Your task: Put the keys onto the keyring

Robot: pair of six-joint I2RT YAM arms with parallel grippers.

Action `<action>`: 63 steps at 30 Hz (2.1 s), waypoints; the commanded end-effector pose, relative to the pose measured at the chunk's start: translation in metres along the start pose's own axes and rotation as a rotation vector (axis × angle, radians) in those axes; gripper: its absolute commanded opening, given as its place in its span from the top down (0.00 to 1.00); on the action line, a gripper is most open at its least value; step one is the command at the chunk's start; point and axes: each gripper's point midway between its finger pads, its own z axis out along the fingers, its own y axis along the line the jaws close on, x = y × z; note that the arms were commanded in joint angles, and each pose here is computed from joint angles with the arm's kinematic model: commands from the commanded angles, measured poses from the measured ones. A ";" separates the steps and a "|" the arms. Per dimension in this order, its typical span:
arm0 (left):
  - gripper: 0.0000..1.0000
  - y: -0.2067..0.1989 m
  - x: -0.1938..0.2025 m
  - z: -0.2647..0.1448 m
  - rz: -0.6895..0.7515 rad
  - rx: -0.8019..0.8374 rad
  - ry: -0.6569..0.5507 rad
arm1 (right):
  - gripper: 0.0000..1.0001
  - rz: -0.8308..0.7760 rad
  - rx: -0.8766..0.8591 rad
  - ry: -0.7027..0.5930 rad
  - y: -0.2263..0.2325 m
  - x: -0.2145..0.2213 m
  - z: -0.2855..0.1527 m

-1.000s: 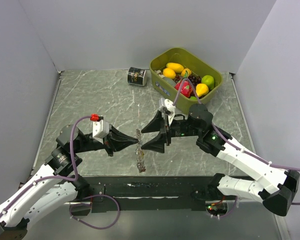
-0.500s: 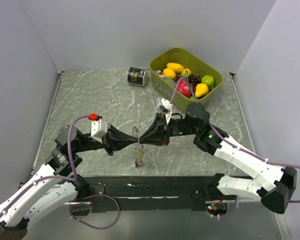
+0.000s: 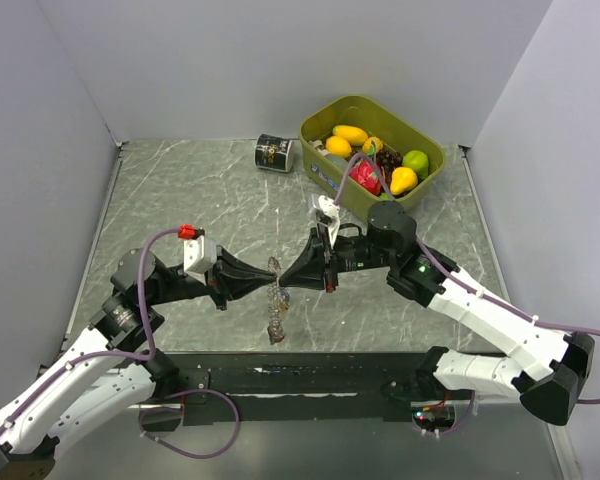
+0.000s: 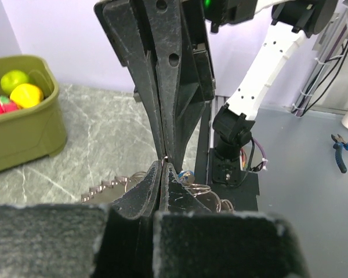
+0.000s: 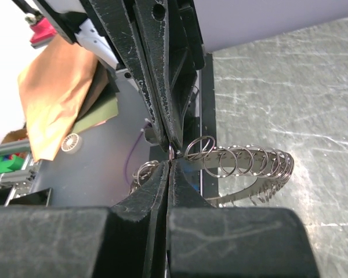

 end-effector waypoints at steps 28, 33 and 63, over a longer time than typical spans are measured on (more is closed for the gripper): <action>0.44 0.011 -0.002 0.018 -0.014 0.102 0.382 | 1.00 -0.170 0.195 0.145 -0.025 -0.008 -0.020; 0.49 0.012 0.009 0.023 -0.068 0.151 0.451 | 1.00 -0.188 0.187 0.136 -0.022 -0.010 -0.022; 0.99 0.016 0.024 0.028 -0.119 0.154 0.463 | 1.00 -0.195 0.156 0.091 -0.014 -0.015 -0.022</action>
